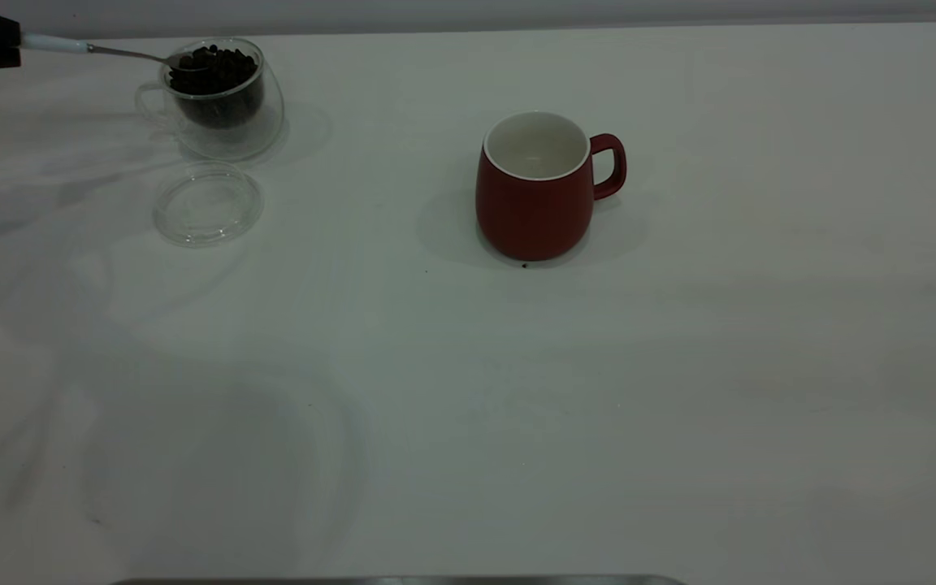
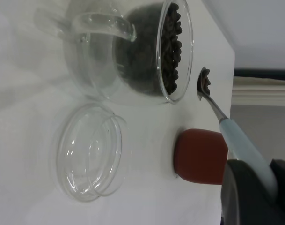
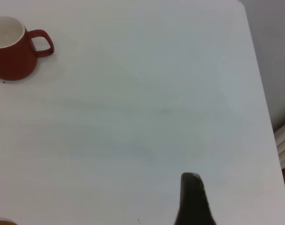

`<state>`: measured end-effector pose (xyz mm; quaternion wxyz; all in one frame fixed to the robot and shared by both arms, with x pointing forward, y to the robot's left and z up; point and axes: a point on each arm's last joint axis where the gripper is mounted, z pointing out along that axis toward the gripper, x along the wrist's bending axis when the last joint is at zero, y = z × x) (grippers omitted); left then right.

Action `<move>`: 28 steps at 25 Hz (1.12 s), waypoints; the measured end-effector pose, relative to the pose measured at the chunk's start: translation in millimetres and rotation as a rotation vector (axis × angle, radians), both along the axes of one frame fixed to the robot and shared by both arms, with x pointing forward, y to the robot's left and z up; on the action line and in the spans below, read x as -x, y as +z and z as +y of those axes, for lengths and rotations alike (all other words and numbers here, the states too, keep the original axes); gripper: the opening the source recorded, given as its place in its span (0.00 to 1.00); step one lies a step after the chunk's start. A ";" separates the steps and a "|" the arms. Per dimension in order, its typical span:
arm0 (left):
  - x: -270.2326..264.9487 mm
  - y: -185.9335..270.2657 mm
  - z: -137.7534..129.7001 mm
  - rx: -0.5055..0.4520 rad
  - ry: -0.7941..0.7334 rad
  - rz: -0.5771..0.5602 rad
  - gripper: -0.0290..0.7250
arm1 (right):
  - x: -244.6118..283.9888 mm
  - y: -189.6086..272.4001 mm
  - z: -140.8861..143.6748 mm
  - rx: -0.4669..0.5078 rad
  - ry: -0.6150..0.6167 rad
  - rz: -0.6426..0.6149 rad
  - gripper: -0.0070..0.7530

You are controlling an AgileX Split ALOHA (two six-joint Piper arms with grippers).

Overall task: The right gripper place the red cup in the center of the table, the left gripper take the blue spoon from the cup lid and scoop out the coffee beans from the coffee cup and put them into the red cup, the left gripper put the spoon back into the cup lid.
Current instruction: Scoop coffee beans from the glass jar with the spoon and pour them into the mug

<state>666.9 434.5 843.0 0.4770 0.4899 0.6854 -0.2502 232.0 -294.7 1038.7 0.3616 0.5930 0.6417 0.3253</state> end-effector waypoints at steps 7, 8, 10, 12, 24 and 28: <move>-3.8 2.7 -3.4 0.029 0.022 -0.015 0.20 | 0.0 0.0 0.0 0.000 0.000 0.000 0.73; -4.6 2.7 -6.1 0.029 0.016 -0.014 0.20 | 0.0 0.0 0.0 0.000 0.000 0.000 0.73; -7.3 2.7 -15.7 0.033 -0.002 -0.005 0.20 | 0.0 0.0 0.0 0.000 0.000 0.000 0.73; -10.4 2.7 -27.5 0.034 -0.028 -0.003 0.20 | 0.0 0.0 0.0 0.000 0.000 0.000 0.73; -22.1 2.7 -102.4 0.038 -0.192 0.009 0.20 | 0.0 0.0 0.0 0.000 0.000 0.000 0.73; -23.2 2.7 -125.8 0.039 -0.243 0.013 0.20 | 0.0 0.0 0.0 0.000 0.000 0.000 0.73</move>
